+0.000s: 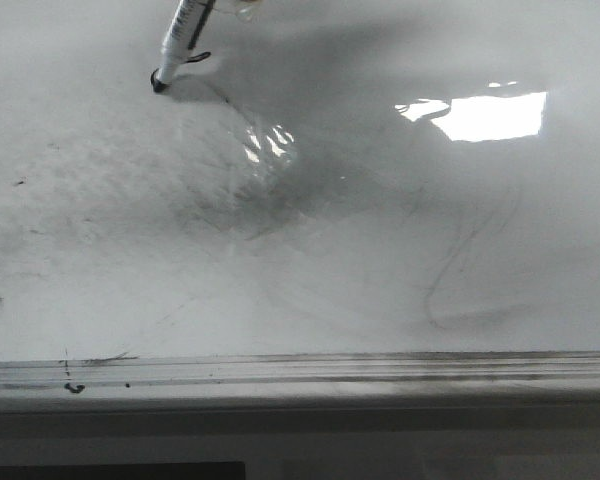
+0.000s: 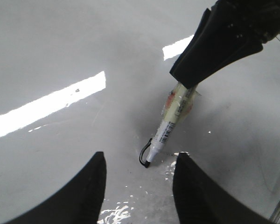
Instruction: Write number 9 on whiteboard
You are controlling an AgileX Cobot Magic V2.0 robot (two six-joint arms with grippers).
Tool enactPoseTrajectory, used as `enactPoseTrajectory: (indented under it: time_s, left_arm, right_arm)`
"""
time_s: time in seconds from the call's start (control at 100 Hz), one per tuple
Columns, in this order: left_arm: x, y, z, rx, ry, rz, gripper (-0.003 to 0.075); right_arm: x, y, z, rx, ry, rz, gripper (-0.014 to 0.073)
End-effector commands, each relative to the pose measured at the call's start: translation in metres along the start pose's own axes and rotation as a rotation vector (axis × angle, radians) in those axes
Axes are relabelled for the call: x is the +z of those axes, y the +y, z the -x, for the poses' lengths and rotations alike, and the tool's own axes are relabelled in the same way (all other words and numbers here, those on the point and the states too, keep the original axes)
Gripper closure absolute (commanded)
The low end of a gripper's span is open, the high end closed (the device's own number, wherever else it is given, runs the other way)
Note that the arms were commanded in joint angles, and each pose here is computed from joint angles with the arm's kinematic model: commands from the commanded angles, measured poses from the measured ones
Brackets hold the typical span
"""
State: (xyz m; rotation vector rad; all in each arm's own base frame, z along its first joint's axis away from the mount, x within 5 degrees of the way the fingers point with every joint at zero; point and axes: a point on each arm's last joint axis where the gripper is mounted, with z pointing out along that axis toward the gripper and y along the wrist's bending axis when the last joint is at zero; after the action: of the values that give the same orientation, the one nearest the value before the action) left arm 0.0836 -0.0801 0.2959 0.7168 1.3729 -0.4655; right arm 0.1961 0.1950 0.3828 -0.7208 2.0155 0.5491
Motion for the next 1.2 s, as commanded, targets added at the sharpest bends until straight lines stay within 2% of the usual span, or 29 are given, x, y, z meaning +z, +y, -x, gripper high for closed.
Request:
enactPoseTrajectory:
  time_s: [0.0, 0.19, 0.36, 0.51, 0.66, 0.83, 1.19]
  left_arm:
    - [0.000, 0.002, 0.017, -0.022, -0.111, 0.001, 0.0405]
    - [0.000, 0.002, 0.017, -0.022, -0.111, 0.001, 0.0405]
    - [0.000, 0.002, 0.017, -0.022, -0.111, 0.001, 0.0405]
    - [0.002, 0.000, 0.016, 0.002, -0.099, -0.010, 0.0405]
    - [0.020, -0.015, 0.004, 0.016, -0.013, -0.129, 0.0405]
    - [0.047, -0.039, -0.016, 0.011, 0.101, -0.269, 0.0405]
    - [0.070, -0.050, -0.025, -0.049, 0.054, -0.314, 0.0409]
  right_arm:
    - [-0.024, -0.010, 0.015, -0.069, -0.084, -0.070, 0.0658]
    - [-0.031, -0.014, 0.027, -0.067, -0.124, -0.089, 0.0658]
    - [-0.018, -0.008, -0.002, 0.001, 0.036, -0.036, 0.0658]
    - [-0.009, 0.011, -0.022, -0.035, 0.101, 0.029, 0.0658]
    - [-0.018, 0.027, -0.006, -0.064, 0.055, 0.082, 0.0658]
    - [-0.022, 0.040, -0.008, -0.076, 0.077, 0.132, 0.0658]
    - [-0.023, 0.051, -0.011, -0.078, 0.098, 0.176, 0.0658]
